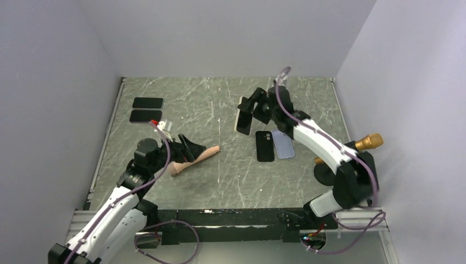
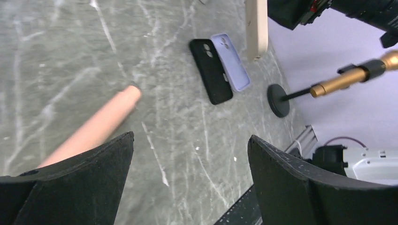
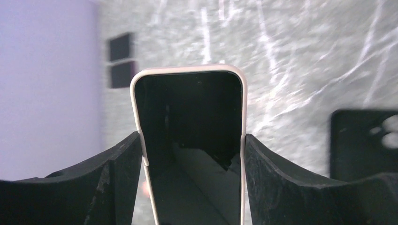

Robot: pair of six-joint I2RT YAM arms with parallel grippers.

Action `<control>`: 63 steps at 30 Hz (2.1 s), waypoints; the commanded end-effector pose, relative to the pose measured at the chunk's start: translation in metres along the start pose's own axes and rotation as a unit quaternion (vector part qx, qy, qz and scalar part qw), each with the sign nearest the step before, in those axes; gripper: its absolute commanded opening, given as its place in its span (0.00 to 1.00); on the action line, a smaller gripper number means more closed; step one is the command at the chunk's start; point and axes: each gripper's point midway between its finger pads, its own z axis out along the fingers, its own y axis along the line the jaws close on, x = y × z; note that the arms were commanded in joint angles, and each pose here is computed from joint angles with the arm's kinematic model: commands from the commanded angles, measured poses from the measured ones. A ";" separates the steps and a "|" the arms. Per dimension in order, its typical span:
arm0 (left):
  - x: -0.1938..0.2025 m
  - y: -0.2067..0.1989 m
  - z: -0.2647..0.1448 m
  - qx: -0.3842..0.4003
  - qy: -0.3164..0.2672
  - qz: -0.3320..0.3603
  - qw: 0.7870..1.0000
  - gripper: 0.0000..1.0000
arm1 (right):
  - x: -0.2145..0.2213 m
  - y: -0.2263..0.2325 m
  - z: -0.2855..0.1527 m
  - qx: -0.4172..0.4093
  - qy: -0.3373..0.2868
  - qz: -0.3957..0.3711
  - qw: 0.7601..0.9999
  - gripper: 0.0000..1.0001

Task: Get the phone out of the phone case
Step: Pick up the phone at the center of the board.

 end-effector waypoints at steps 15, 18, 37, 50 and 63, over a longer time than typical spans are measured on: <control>0.013 -0.128 0.057 0.071 -0.039 0.144 0.986 0.92 | 0.023 0.045 -0.091 -0.150 -0.045 0.224 0.962 0.00; 0.015 -0.133 0.069 0.062 -0.028 0.147 0.987 0.82 | 0.027 0.051 -0.098 -0.160 -0.041 0.226 0.960 0.00; 0.004 -0.162 0.063 0.103 -0.030 0.144 0.984 0.00 | 0.035 0.070 -0.130 -0.207 -0.056 0.077 0.974 0.81; -0.017 -0.166 0.004 0.264 0.014 0.009 0.964 0.00 | 0.050 0.054 -0.161 -0.322 0.076 -0.133 0.934 1.00; -0.006 -0.190 -0.022 0.390 0.046 -0.097 0.914 0.00 | 0.060 0.068 -0.181 -0.449 0.115 -0.091 0.881 0.47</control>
